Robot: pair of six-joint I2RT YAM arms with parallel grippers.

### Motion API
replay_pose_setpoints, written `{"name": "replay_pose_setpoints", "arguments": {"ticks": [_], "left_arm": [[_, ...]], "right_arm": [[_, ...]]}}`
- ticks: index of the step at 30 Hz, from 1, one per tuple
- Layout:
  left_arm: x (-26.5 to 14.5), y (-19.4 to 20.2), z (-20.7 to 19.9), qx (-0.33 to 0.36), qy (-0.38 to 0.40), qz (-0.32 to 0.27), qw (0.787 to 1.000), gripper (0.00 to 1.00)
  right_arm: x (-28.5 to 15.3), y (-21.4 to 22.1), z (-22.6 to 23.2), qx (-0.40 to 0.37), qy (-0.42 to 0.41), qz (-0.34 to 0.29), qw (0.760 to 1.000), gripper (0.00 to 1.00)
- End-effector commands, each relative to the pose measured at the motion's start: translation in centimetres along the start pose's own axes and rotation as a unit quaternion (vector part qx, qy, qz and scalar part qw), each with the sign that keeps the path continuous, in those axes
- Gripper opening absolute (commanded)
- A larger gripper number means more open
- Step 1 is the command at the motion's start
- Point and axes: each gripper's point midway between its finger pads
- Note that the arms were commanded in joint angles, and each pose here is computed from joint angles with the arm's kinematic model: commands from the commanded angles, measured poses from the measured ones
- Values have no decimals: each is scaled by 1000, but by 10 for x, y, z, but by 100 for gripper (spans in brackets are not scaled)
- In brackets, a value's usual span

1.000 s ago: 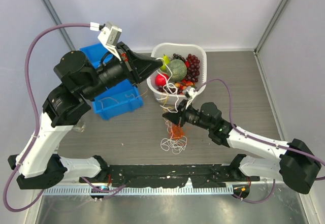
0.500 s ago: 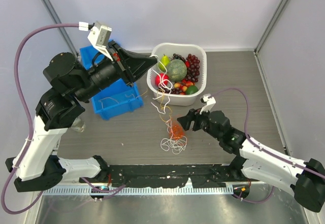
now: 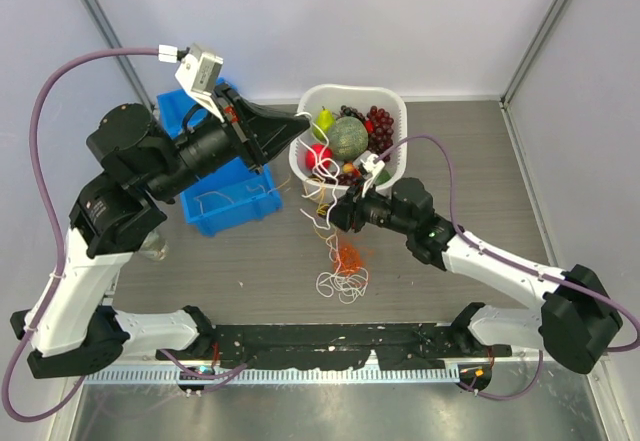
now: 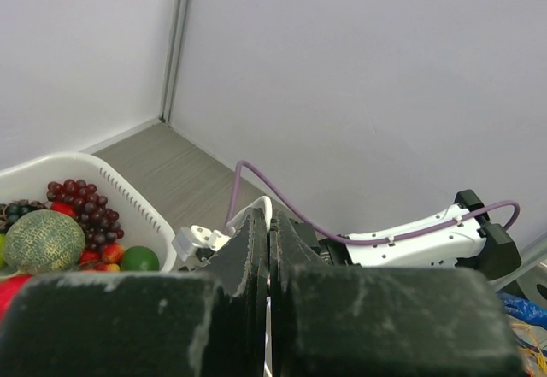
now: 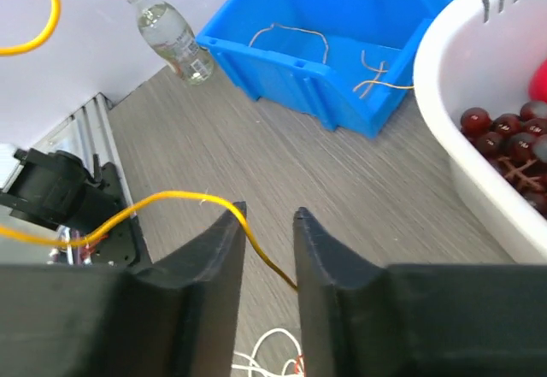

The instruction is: Untangle the cables

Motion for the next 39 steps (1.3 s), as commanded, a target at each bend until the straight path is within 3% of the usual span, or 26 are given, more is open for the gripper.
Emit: {"name": "replay_pose_setpoints", "arguments": {"ticks": [1,2,5,7,10,12,14,20,23,26,32,34,37,39], "left_arm": [[-15,-18,-13,6,15,-26,1000,0],[-17,-20,-12,9,12,-30,999,0],[-18,-20,-7,19,2,-33,999,0],[-20,-21,-5,23,-5,-35,999,0],[-22,-20,0,29,-17,-38,999,0],[-24,-20,5,33,-29,-43,998,0],[-25,-21,9,36,-36,-47,998,0],[-23,-15,9,34,-34,-37,998,0],[-26,-20,10,31,-40,-46,998,0],[-36,-40,10,32,-55,-85,994,0],[-76,-103,-2,59,-79,-183,978,0],[-82,-111,-5,65,-81,-194,975,0],[-75,-105,0,63,-89,-184,977,0],[-73,-102,11,62,-116,-177,975,0]], "right_arm": [[1,-27,16,9,-40,-60,997,6],[1,-24,14,27,-31,-59,997,1],[-10,12,-5,74,33,-35,996,1],[-27,47,-35,113,134,1,984,1],[-74,108,-83,165,319,72,931,1],[-98,126,-96,193,367,87,906,1],[-119,154,-96,216,390,133,885,1],[-130,148,-91,203,392,161,883,1],[-154,157,-107,203,465,176,844,1],[-163,180,-114,254,482,183,818,1],[-171,181,-127,289,496,152,804,1],[-174,177,-131,296,500,134,803,1],[-168,166,-130,291,483,118,818,1],[-175,164,-132,284,497,117,812,1]]}}
Point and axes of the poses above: each gripper's point midway between its finger pads, its own x axis out along the fingers, its own z axis along the line the jaws close on, y = z × x, and after that the axes turned 11 degrees about -x, right-handed
